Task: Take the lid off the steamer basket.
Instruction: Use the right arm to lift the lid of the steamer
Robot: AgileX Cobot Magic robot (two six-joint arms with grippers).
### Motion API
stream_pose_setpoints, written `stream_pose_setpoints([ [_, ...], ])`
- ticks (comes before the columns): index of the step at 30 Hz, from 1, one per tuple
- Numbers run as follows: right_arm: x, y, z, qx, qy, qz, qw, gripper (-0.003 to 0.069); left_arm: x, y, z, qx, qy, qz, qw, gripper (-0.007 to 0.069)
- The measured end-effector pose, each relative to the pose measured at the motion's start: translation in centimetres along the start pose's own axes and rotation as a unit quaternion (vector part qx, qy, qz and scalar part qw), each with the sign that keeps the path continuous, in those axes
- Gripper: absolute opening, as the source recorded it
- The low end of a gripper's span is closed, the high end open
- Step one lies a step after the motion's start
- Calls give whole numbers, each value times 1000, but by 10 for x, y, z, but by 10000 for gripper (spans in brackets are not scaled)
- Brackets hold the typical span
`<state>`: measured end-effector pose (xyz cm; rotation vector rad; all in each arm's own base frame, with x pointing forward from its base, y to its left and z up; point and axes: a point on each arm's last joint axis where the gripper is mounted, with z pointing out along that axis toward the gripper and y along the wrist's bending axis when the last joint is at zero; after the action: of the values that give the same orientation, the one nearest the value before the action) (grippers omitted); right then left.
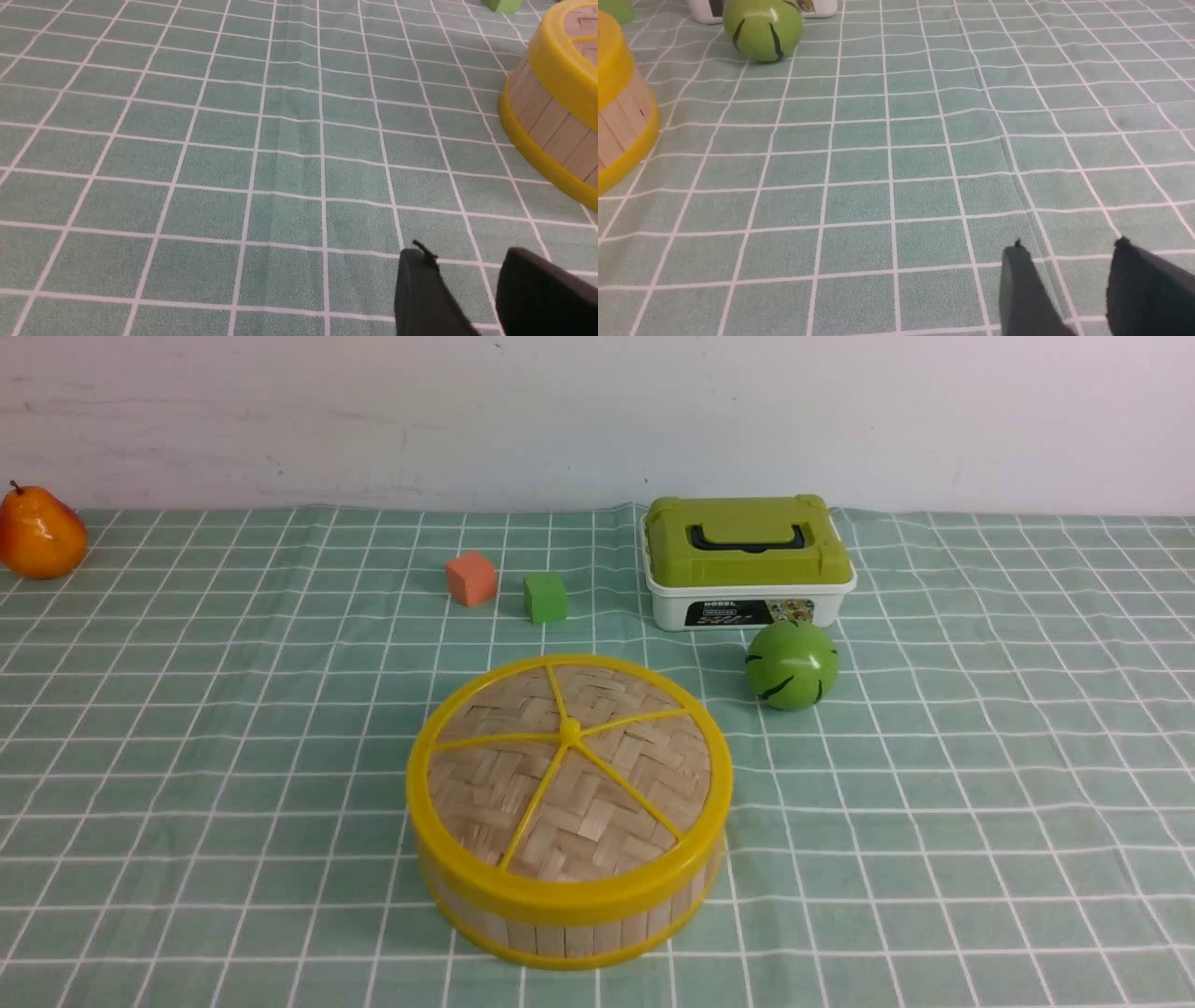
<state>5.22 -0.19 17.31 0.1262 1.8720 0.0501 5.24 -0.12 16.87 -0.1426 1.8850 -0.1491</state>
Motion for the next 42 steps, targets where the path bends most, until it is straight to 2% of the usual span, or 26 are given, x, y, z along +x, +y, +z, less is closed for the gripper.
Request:
stream_pose_setpoints([
  [42,0,-1,0,8,-1,-19,1000,241,0,0,0,0,0,0,1000,239],
])
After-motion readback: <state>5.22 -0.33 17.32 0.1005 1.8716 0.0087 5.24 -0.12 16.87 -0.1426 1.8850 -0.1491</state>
